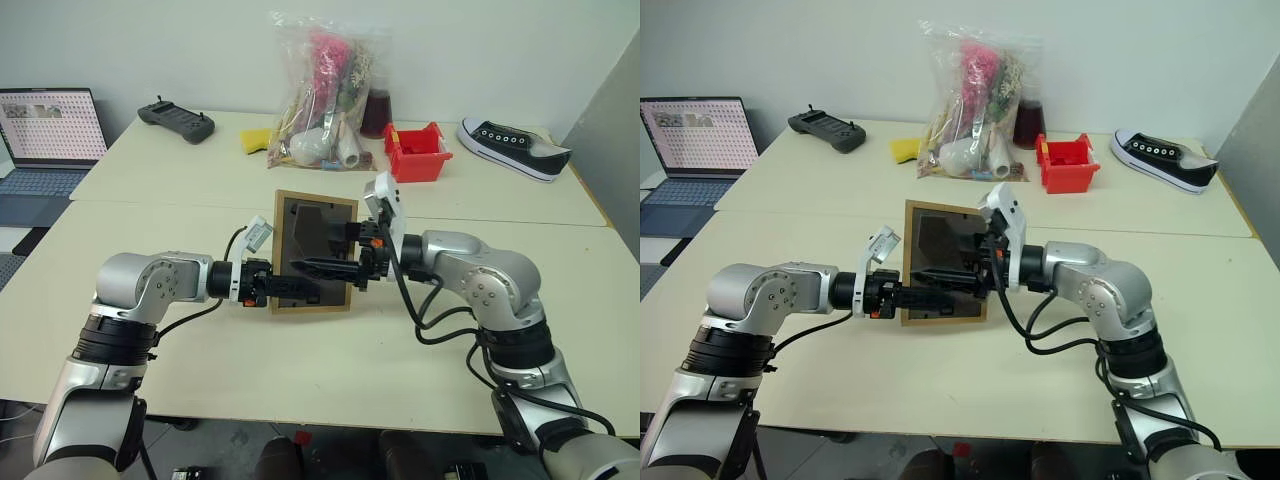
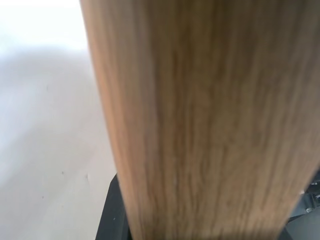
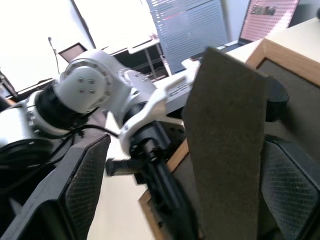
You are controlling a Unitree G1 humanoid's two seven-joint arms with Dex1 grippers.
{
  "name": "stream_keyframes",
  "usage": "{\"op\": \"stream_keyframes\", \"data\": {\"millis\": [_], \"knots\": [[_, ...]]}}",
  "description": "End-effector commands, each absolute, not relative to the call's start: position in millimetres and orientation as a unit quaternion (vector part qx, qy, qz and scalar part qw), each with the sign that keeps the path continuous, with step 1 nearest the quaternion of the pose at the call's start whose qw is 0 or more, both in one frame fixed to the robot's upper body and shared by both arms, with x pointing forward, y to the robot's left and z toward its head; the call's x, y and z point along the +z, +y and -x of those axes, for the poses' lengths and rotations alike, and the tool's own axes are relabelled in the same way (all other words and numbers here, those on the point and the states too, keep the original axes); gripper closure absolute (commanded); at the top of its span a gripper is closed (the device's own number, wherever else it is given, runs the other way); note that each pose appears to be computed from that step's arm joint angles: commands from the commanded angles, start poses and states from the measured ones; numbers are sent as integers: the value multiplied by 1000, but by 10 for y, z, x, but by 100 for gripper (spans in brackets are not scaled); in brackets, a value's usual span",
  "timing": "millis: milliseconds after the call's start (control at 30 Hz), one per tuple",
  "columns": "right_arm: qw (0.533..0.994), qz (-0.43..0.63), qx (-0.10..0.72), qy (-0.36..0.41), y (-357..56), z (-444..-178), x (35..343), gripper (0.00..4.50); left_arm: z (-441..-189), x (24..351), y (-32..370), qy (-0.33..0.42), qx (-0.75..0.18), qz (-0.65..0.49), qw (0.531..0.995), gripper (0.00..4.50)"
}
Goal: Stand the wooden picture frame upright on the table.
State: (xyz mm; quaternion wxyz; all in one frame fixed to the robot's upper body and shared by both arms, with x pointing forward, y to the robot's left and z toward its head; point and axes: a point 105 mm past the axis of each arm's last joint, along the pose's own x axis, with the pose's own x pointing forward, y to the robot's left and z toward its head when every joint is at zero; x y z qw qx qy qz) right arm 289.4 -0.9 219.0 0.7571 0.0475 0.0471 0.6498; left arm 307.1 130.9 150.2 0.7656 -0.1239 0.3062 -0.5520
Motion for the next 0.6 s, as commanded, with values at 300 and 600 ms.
{"op": "stream_keyframes", "data": {"millis": [300, 600], "knots": [[820, 37, 571, 22, -746, -2967, 2235, 1, -2945, 1741, 1269, 284, -585, 164, 742, 364], [627, 593, 349, -366, -1127, -3047, 2202, 1, -2768, 1947, 1157, 344, -612, 312, 640, 364]]}}
